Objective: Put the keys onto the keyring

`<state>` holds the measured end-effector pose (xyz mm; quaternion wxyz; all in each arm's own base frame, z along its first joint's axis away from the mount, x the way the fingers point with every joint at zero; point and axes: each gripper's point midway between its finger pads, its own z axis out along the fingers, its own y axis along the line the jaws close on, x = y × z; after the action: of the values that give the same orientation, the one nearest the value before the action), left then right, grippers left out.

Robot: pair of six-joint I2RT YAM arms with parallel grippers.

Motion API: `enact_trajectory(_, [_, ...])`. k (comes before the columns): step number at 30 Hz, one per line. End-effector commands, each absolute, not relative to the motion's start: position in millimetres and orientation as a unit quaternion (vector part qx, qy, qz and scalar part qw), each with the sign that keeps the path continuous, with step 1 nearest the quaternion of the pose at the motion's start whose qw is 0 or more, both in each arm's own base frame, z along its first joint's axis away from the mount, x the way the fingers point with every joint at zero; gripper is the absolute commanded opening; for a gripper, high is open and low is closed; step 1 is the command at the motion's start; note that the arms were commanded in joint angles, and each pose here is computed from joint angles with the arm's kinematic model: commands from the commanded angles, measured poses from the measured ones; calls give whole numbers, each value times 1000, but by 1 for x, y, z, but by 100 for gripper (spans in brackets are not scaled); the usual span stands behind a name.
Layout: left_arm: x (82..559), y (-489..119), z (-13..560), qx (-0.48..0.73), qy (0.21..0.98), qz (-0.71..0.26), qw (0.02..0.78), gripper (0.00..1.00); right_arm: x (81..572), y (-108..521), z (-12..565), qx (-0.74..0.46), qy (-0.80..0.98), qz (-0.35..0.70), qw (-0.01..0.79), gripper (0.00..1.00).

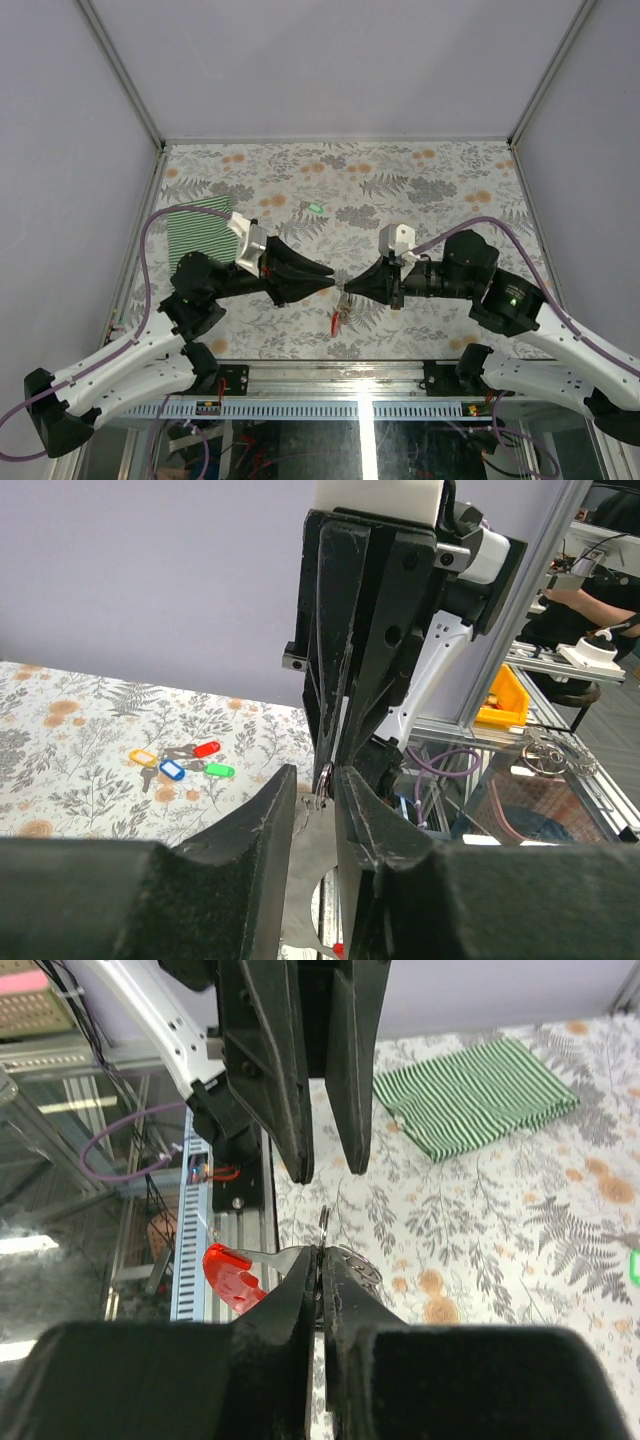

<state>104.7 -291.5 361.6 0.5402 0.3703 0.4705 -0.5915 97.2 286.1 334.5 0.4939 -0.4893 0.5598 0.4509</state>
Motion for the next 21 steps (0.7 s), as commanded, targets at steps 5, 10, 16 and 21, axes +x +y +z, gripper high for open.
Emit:
enact_trajectory(5, [114,-287,373,360,481,-567,563,25,108,278,323,-510,621,390,450,0])
enact_trajectory(10, [120,-284,363,350,494,-555,570,27,107,273,307,-518,663,368,397,0])
enact_trajectory(16, [123,-285,357,359,507,-542,565,28,112,266,299,-516,689,341,377,0])
enact_trajectory(21, [127,-287,351,357,515,-535,566,29,108,265,305,-527,692,339,359,0])
